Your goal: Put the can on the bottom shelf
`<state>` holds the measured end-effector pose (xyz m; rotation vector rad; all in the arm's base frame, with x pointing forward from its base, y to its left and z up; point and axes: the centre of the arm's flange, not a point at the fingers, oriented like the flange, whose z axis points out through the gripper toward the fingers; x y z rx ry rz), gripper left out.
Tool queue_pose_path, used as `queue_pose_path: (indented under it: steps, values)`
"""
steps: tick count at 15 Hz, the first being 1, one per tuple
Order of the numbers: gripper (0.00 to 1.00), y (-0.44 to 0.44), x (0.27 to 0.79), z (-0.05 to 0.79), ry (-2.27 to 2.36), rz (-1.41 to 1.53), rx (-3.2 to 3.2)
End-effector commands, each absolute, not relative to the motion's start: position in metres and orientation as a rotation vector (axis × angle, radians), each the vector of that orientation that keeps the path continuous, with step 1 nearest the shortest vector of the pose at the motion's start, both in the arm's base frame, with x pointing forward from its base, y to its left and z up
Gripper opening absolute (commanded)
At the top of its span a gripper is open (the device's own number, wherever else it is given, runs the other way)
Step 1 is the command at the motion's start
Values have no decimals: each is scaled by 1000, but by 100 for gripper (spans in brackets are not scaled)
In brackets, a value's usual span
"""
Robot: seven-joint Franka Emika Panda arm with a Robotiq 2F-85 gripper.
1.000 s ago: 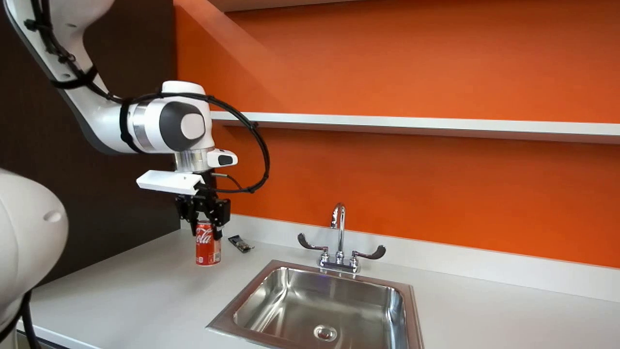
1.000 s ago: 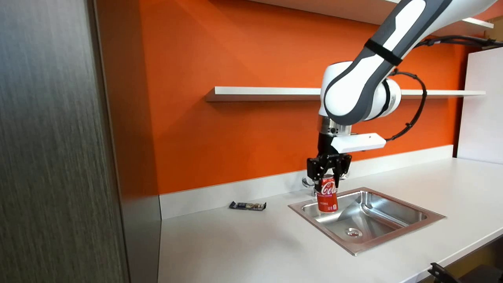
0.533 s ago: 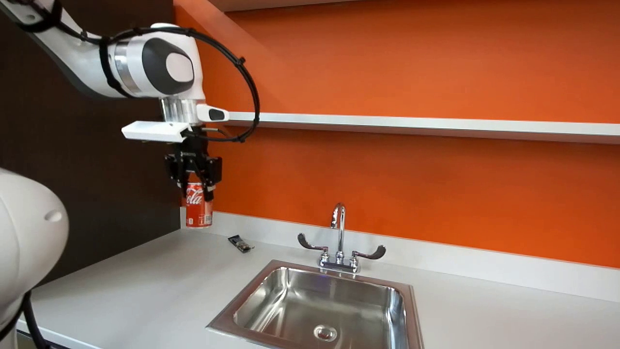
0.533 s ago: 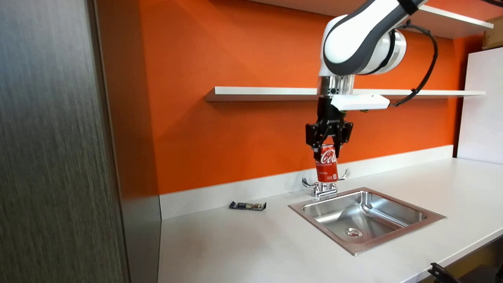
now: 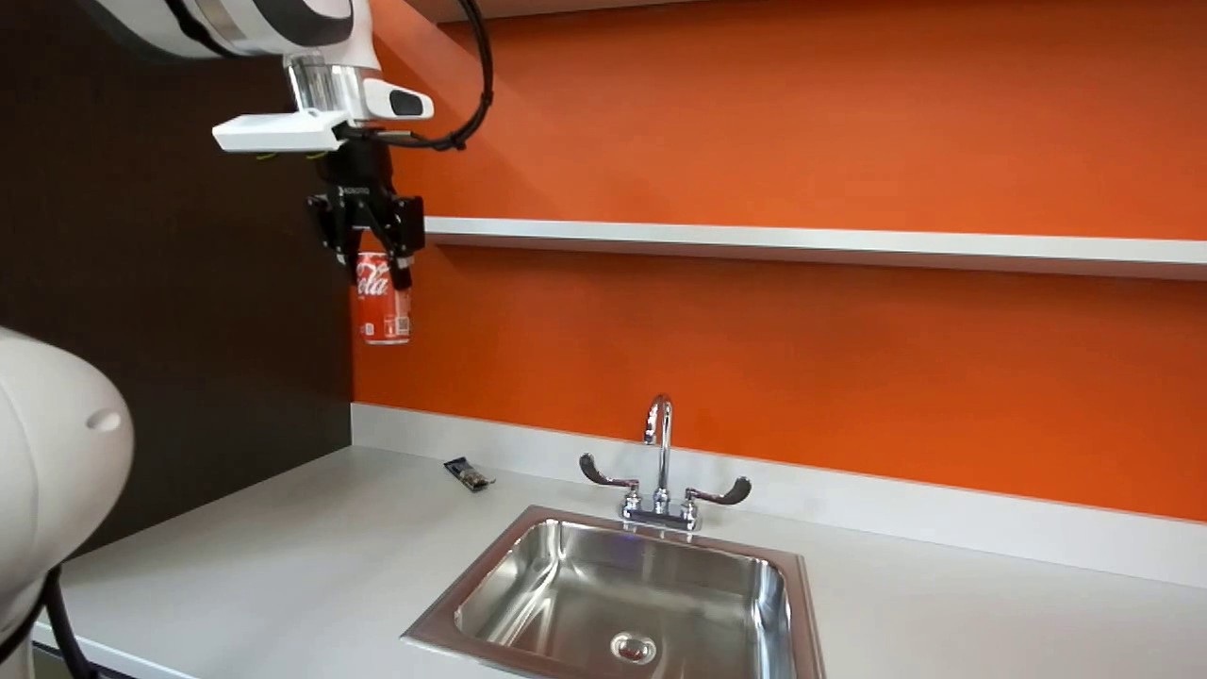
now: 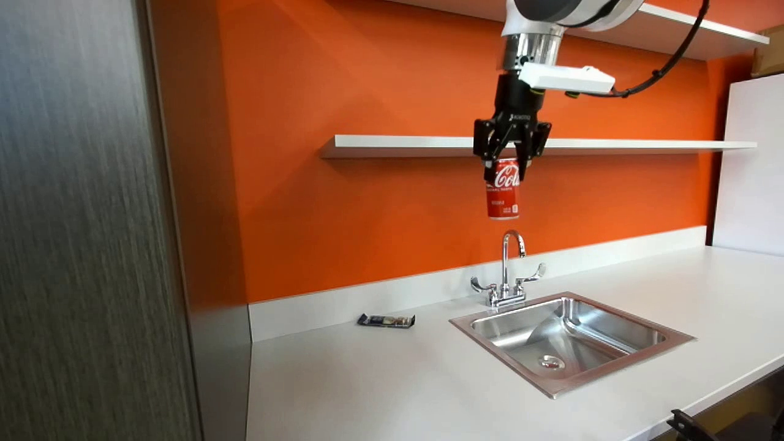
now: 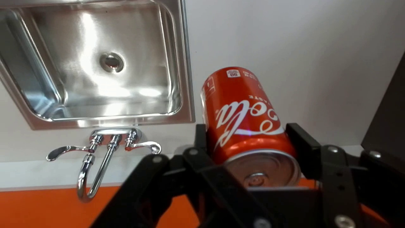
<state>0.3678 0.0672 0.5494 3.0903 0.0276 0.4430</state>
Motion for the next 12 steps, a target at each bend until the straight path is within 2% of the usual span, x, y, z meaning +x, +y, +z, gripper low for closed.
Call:
queue_pose_path:
  steps: [1, 12]
  values:
    - [39, 73, 367, 606, 44, 513, 3089]
    - [39, 101, 378, 712, 88, 830, 3070]
